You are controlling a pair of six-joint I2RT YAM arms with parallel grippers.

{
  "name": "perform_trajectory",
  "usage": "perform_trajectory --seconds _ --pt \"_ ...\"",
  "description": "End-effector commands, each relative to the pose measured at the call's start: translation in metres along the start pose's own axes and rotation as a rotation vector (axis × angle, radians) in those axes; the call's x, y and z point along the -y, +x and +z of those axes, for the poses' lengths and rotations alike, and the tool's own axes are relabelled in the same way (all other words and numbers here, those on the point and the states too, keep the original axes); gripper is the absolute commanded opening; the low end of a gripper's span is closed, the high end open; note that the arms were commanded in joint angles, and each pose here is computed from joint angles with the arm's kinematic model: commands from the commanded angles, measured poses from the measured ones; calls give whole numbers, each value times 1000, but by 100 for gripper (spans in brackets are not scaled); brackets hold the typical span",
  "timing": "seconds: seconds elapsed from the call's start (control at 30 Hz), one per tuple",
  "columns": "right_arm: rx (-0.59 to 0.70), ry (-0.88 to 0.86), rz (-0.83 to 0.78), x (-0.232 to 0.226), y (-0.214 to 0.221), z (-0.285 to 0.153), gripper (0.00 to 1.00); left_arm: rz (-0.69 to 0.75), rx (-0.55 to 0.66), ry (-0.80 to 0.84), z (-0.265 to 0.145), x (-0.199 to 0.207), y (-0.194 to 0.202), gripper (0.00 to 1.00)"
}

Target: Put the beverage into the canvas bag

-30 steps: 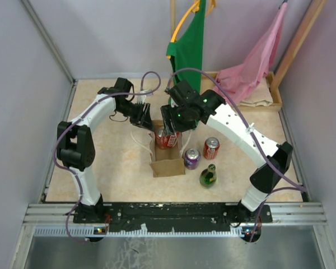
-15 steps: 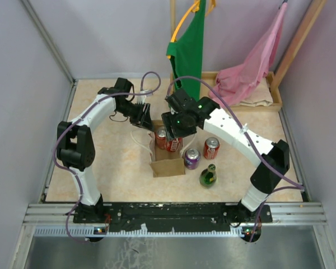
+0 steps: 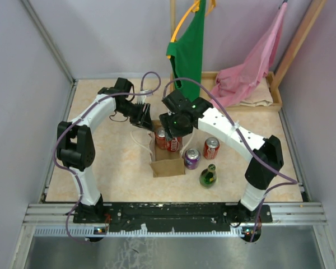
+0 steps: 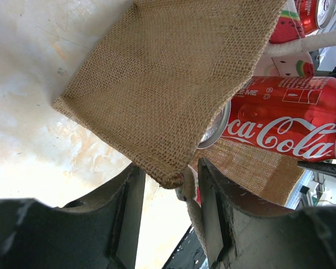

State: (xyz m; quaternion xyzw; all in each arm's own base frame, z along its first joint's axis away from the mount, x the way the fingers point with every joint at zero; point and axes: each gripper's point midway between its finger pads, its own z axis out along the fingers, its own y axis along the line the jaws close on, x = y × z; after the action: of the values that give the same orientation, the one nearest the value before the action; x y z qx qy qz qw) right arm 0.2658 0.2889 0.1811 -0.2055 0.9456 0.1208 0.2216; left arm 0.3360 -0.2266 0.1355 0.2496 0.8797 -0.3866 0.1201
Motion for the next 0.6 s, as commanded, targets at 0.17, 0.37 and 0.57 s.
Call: perform_trajectory --seconds 0.17,0.37,0.57 --pt "99 -35 -22 -10 -22 -2 0 16 6 3 -3 10 1 48" --pt "73 -29 -35 -10 -17 15 0 15 6 3 -3 10 1 48" --pt "50 -16 -48 -7 -10 26 0 17 3 5 -3 11 2 48"
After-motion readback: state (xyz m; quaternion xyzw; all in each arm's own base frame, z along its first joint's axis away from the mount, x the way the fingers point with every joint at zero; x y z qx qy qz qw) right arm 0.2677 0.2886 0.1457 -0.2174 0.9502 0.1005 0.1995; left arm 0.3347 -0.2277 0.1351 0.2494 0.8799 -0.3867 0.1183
